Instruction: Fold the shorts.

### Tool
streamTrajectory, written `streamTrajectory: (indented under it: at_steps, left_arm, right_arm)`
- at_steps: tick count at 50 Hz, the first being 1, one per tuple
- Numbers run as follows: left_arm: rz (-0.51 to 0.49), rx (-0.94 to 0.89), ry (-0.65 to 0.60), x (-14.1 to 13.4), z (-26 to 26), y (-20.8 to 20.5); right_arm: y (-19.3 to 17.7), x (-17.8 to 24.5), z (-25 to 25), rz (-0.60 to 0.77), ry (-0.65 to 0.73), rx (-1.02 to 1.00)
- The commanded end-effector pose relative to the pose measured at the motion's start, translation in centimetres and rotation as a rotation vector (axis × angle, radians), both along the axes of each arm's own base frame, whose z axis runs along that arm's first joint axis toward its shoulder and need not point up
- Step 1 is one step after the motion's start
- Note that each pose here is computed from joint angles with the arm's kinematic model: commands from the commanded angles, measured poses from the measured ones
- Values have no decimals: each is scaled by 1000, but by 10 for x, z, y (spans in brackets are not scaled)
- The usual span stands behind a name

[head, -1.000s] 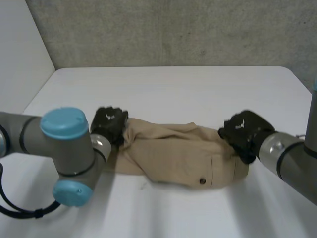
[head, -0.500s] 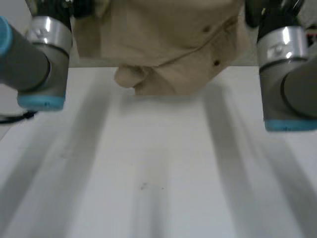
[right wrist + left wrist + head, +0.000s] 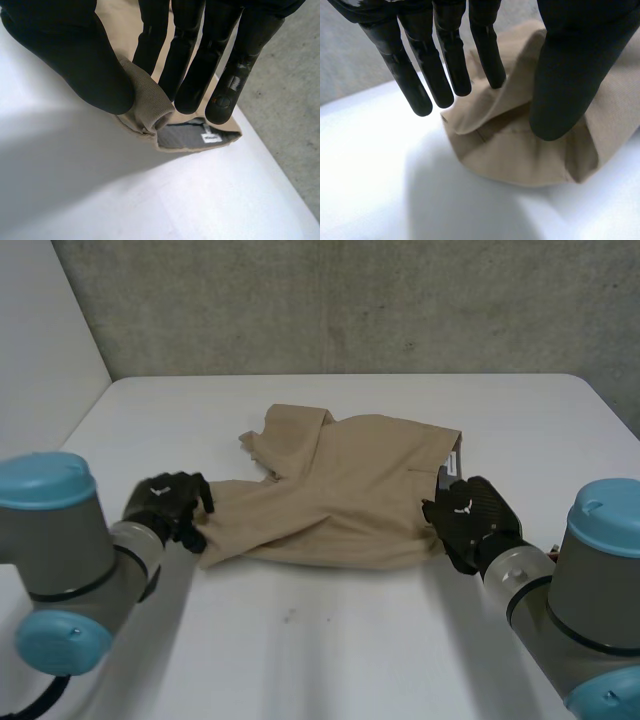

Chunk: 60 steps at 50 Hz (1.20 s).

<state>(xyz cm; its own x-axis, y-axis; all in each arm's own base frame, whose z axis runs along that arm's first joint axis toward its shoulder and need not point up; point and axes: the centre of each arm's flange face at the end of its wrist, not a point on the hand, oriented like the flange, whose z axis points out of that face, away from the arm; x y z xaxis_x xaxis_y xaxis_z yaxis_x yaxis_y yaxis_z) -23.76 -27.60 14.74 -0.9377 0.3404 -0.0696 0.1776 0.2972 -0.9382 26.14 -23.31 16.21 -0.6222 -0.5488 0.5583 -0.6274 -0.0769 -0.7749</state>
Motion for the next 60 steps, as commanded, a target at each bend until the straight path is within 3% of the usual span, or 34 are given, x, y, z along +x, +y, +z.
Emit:
streamTrajectory:
  at_steps: [1,10,20,26,34,38,43,47,60]
  left_arm:
    - [38,-126,14,18,49,4]
    - [-27,-187,-29,17,67,45]
    - [-392,-61,-28,-24,45,135]
    - [-432,74,-72,-28,17,143]
    - [-410,174,-118,-39,-18,119]
    - [-318,174,-143,-34,-25,98]
    - [-119,78,-163,-20,-14,63]
    - [-37,-4,-146,-14,-4,45]
    - [20,-102,-106,-8,6,16]
  right_arm:
    - [6,-4,-8,-9,-4,38]
    - [2,-10,-10,-50,5,42]
    - [-2,-16,-11,-77,6,43]
    - [-3,-16,-11,-78,7,44]
    - [-1,-16,-12,-78,9,48]
    - [-1,-16,-12,-78,10,50]
    - [-1,-16,-12,-75,9,51]
    - [0,-16,-13,-71,11,54]
    - [4,-14,-15,-58,14,61]
